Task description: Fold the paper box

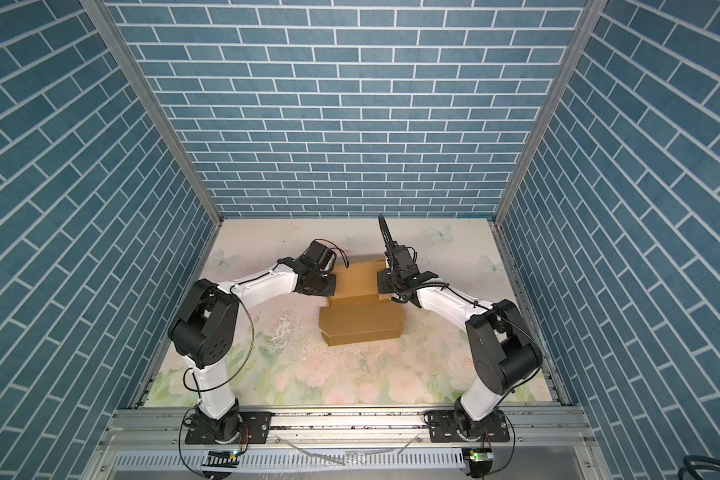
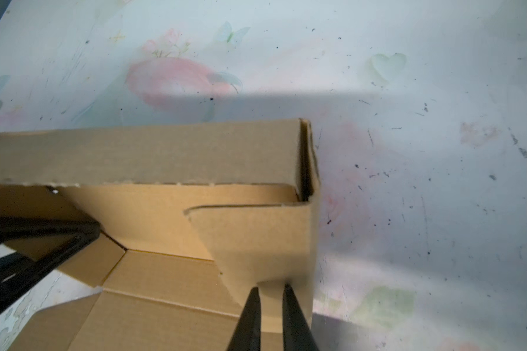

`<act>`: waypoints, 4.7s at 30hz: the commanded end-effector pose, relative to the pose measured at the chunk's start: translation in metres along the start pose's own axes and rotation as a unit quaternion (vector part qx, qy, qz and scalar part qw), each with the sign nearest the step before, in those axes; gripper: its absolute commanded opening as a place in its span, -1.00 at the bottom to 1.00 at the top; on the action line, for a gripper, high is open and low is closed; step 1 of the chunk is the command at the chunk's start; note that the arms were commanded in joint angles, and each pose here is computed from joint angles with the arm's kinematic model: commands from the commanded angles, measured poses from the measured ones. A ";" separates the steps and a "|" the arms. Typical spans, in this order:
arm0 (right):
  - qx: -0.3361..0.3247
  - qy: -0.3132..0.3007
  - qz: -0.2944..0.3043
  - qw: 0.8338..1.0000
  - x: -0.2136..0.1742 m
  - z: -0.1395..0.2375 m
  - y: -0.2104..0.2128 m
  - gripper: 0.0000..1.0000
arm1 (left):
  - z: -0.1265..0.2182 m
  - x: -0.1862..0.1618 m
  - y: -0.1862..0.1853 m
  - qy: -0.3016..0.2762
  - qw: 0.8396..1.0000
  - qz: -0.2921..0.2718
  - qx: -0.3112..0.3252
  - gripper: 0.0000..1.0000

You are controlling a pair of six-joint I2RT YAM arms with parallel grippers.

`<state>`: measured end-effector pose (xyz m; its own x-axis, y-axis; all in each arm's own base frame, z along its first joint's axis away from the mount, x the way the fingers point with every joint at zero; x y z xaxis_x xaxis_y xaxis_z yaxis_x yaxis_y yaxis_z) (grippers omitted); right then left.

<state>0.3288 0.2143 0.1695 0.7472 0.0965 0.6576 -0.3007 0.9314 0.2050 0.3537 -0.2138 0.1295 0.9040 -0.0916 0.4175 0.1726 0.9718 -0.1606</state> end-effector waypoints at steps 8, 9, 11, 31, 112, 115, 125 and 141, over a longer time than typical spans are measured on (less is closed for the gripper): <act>-0.041 0.010 -0.042 0.998 0.004 -0.021 0.004 -0.67 | -0.005 -0.014 -0.002 0.031 0.999 -0.014 0.002 -0.71; -0.043 0.011 -0.044 0.998 0.003 -0.023 0.004 -0.66 | -0.005 -0.014 -0.002 0.031 0.999 -0.014 0.002 -0.71; -0.049 0.014 -0.045 0.998 0.002 -0.025 0.003 -0.66 | -0.004 -0.013 -0.002 0.029 0.999 -0.014 0.002 -0.71; -0.033 0.015 -0.017 0.999 0.007 0.023 0.004 -0.62 | -0.004 -0.015 0.004 0.034 0.999 -0.003 0.027 -0.71; 0.176 0.033 0.018 0.984 -0.009 0.019 -0.075 0.02 | 0.004 -0.007 0.005 0.036 0.998 -0.013 0.051 -0.71; 0.194 0.034 0.022 0.980 -0.008 0.017 -0.072 0.02 | 0.004 -0.007 0.004 0.036 0.998 -0.012 0.050 -0.71; 0.229 0.033 0.031 0.972 -0.001 0.010 -0.066 -0.01 | 0.000 -0.004 0.001 0.037 0.998 -0.012 0.047 -0.71; 0.223 0.064 0.052 0.971 0.005 -0.017 -0.036 -0.18 | -0.006 -0.003 -0.007 0.034 0.998 -0.024 0.047 -0.73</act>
<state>0.3441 0.1780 0.1454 0.7935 0.2159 0.5689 -0.5474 0.6616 0.5124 0.3534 -0.2164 0.1305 0.9189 -0.1189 0.3761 0.1581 0.9846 -0.0751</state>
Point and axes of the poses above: each gripper's point midway between its finger pads, its own z axis back along the fingers, its own y axis along the line the jaws close on, x = y × z, the point moved 8 cm from there along z, back along the fingers
